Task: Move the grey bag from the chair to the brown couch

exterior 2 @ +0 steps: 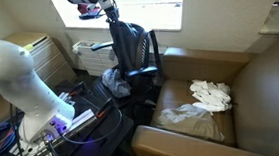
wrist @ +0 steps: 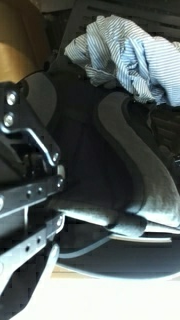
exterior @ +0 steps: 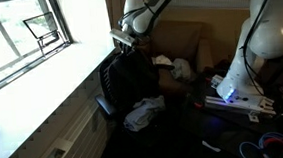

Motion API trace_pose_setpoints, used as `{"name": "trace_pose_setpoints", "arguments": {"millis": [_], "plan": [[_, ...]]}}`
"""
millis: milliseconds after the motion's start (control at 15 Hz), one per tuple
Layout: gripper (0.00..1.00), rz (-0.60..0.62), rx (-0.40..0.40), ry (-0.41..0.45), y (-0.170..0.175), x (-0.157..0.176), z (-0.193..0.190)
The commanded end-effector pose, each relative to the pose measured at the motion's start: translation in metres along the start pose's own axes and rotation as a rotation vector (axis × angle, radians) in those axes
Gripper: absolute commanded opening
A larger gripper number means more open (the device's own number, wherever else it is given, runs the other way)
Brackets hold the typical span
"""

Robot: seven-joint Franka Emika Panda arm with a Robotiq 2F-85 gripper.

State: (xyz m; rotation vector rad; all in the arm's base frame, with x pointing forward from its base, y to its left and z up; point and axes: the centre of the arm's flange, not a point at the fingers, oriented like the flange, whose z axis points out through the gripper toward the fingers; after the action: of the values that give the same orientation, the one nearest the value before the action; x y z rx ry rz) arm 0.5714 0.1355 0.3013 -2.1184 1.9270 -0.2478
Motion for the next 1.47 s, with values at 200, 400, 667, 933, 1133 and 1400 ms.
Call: {"name": "trace_pose_setpoints", "arguments": {"millis": [200,400,667,933,1133,1400], "plan": [[0.04,0.287,0.065,-0.114,0.049,0.014,-0.095],[0.04,0.421,0.130,-0.167,0.059,0.034,-0.146],[0.04,0.603,0.228,-0.198,0.080,0.069,-0.216],[0.04,0.749,0.377,-0.196,0.108,0.109,-0.284],[0.15,0.701,0.363,-0.182,0.094,0.113,-0.271],[0.04,0.761,0.363,-0.178,0.096,0.118,-0.257]]}}
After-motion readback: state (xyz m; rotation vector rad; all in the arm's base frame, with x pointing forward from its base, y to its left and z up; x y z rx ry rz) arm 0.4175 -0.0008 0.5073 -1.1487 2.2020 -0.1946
